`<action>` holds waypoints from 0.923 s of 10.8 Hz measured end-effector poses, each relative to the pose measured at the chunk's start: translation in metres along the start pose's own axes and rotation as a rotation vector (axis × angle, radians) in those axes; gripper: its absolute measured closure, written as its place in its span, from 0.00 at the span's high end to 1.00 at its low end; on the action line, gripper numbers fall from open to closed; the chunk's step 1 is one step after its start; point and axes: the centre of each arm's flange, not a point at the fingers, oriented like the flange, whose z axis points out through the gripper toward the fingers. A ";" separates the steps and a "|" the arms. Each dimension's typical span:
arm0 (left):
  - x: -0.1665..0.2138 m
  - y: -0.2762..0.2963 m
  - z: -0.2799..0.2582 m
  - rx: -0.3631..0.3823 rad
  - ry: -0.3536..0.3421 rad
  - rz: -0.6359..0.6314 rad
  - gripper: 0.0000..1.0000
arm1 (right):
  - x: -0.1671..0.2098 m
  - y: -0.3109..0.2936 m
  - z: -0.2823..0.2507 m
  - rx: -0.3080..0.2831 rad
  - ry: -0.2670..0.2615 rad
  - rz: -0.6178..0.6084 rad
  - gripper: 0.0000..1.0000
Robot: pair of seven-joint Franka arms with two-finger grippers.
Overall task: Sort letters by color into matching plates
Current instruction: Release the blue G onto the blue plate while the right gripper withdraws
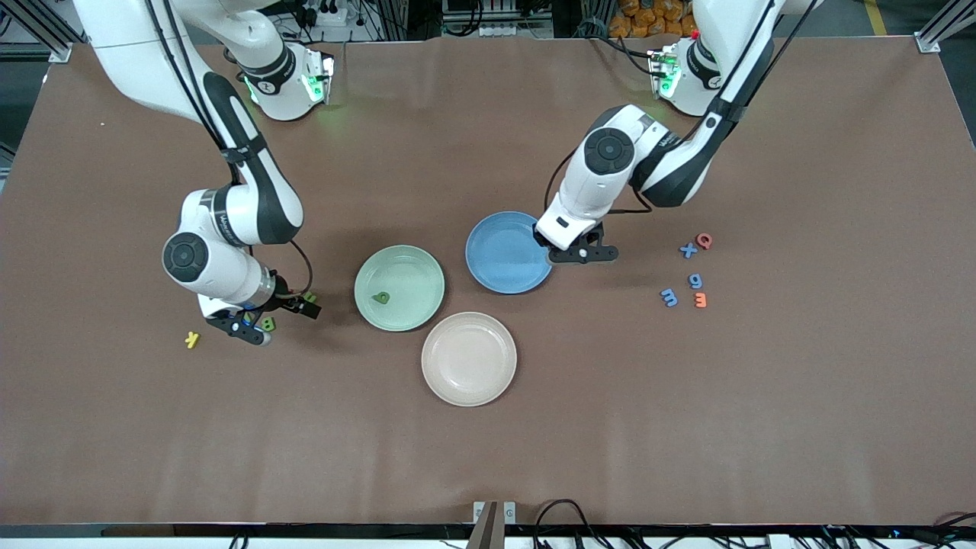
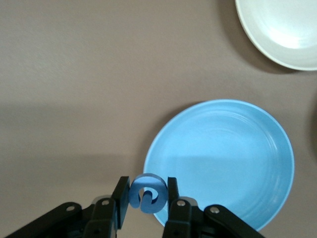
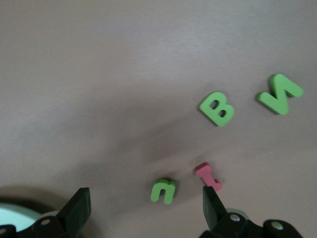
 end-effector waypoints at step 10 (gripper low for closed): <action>-0.019 0.044 0.026 0.027 -0.014 -0.074 0.38 | 0.003 0.009 0.026 0.020 0.045 0.468 1.00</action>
